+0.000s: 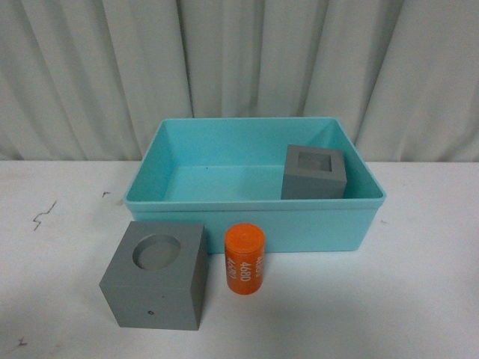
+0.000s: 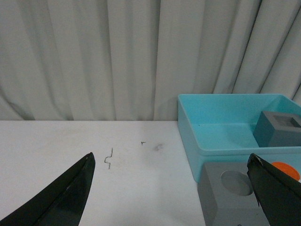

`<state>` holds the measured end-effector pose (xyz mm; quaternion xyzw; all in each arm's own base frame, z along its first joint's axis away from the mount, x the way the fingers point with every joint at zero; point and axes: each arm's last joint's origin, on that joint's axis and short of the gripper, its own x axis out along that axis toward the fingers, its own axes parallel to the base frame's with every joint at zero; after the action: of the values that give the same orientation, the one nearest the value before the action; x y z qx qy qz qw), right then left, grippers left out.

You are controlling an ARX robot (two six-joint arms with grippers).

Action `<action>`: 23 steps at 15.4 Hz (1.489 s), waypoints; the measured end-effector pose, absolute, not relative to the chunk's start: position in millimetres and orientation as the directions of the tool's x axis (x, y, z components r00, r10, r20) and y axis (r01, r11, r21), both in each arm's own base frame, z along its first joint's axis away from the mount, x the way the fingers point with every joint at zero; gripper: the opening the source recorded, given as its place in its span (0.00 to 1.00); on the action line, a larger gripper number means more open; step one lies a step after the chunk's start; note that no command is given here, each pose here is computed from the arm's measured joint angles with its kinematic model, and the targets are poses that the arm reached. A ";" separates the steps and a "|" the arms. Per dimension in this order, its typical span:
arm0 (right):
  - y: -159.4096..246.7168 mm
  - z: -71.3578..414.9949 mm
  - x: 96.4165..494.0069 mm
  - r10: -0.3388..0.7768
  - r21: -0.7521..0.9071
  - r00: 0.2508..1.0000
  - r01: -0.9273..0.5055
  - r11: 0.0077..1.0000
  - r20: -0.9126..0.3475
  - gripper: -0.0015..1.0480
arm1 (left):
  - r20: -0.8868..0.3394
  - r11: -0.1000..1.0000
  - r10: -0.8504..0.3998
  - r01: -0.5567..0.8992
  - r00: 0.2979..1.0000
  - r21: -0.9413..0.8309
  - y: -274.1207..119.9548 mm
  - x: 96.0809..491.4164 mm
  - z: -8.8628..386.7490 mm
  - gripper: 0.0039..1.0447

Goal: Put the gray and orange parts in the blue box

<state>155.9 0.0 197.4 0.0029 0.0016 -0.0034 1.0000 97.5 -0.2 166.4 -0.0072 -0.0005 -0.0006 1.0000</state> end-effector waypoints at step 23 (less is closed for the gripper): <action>-0.1 170.3 110.1 -0.003 0.006 1.000 0.003 1.000 0.013 0.02 | 0.001 1.000 -0.002 0.002 1.000 -0.014 -0.2 97.5 166.4 0.94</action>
<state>110.1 -0.1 170.3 0.0030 -0.0064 -0.0013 1.0000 97.5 -0.2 166.4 -0.0072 -0.0005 -0.0010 1.0000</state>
